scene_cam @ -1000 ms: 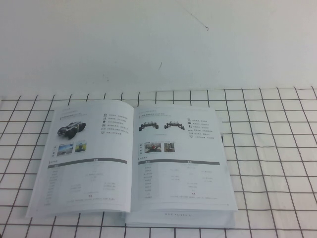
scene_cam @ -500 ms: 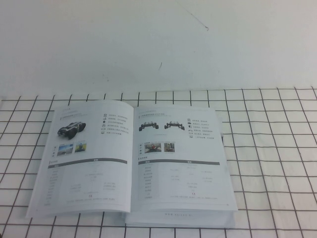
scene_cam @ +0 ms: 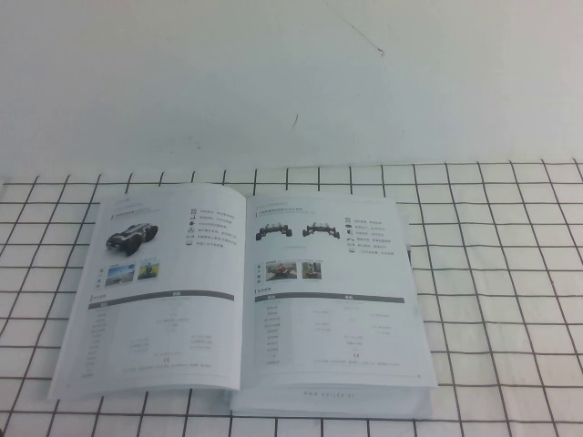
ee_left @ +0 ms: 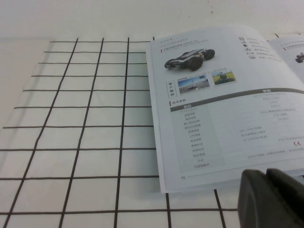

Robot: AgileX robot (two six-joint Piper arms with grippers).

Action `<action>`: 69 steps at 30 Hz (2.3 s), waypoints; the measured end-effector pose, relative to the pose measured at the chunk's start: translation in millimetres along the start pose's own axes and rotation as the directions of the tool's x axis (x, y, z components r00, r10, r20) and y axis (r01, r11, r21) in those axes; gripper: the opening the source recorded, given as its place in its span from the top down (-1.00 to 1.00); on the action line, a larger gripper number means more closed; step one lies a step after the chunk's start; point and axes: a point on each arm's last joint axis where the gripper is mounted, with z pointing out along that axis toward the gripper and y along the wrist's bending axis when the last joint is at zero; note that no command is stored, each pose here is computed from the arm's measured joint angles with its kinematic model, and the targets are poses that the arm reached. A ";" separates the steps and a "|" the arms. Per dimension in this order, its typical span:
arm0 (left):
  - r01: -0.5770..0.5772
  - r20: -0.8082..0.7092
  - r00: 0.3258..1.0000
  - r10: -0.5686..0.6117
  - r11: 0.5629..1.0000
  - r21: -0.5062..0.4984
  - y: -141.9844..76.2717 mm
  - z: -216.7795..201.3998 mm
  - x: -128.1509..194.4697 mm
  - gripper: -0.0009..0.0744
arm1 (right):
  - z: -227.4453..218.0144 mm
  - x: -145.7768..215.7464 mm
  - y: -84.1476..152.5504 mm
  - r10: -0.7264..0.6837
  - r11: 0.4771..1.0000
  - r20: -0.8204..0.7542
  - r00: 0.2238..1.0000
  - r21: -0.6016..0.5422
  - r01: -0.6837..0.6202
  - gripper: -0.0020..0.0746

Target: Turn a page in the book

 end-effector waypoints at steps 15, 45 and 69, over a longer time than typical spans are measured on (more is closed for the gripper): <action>-0.002 0.000 1.000 0.002 1.000 -0.001 0.1 0.0 0.0 0.98 | 0.0 0.1 -1.0 -0.024 1.000 -0.002 1.000 0.011 0.024 0.95; -0.395 0.723 0.621 0.302 0.918 -0.044 -23.3 -27.5 -60.2 0.99 | -13.6 -47.4 -6.8 -0.054 0.996 0.518 0.854 0.092 0.007 0.95; 0.186 0.469 0.850 -0.239 0.970 0.158 -8.4 -39.4 -88.7 0.98 | -32.4 -74.7 -12.7 0.238 0.968 0.522 0.819 -0.055 -0.247 0.95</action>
